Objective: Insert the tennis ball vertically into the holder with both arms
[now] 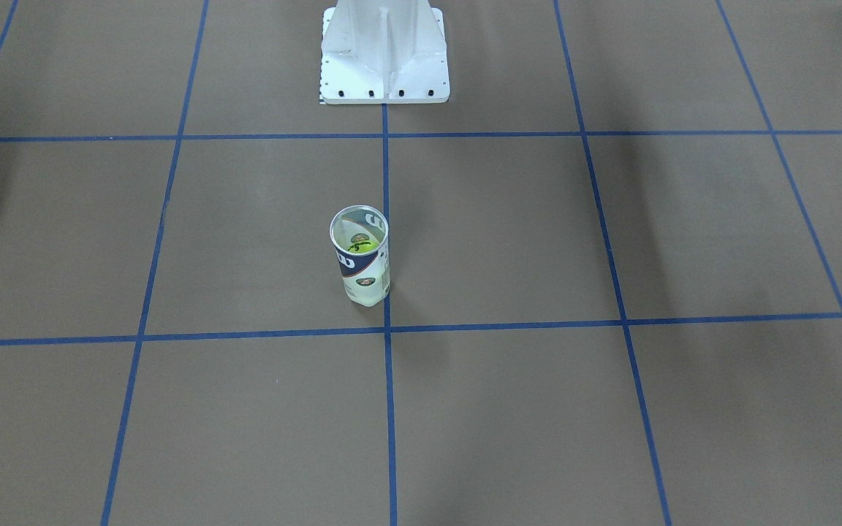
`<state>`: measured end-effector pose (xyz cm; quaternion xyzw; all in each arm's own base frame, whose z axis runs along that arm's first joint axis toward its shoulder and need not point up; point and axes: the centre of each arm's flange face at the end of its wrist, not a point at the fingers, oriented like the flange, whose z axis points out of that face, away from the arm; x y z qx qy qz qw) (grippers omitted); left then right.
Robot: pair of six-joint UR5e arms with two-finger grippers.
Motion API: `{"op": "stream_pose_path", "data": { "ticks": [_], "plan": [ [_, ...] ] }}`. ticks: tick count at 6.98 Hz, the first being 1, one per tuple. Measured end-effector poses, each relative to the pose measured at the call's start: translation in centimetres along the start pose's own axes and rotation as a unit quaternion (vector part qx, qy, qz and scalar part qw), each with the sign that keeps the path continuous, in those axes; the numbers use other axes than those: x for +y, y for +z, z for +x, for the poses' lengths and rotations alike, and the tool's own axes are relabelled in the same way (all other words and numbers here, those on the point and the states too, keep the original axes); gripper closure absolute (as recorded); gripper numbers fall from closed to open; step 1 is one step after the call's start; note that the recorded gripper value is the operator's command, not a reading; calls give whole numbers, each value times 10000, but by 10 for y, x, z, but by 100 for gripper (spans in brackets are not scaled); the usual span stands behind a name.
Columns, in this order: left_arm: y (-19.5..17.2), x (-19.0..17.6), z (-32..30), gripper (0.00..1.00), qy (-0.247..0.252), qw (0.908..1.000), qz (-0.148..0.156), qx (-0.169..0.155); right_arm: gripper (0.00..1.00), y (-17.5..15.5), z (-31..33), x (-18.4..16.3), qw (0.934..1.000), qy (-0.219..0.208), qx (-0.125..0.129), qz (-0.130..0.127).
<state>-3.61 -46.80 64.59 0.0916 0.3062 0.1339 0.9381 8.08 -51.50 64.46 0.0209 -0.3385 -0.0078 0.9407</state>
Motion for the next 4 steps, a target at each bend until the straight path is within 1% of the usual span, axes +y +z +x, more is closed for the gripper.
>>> {"op": "stream_pose_path", "data": {
  "ticks": [4],
  "plan": [
    [2, 1, -1, 0, -5, 10000, -20, 8, 1, 10, 8, 10, 9999, 80, -3, -100]
  ]
}}
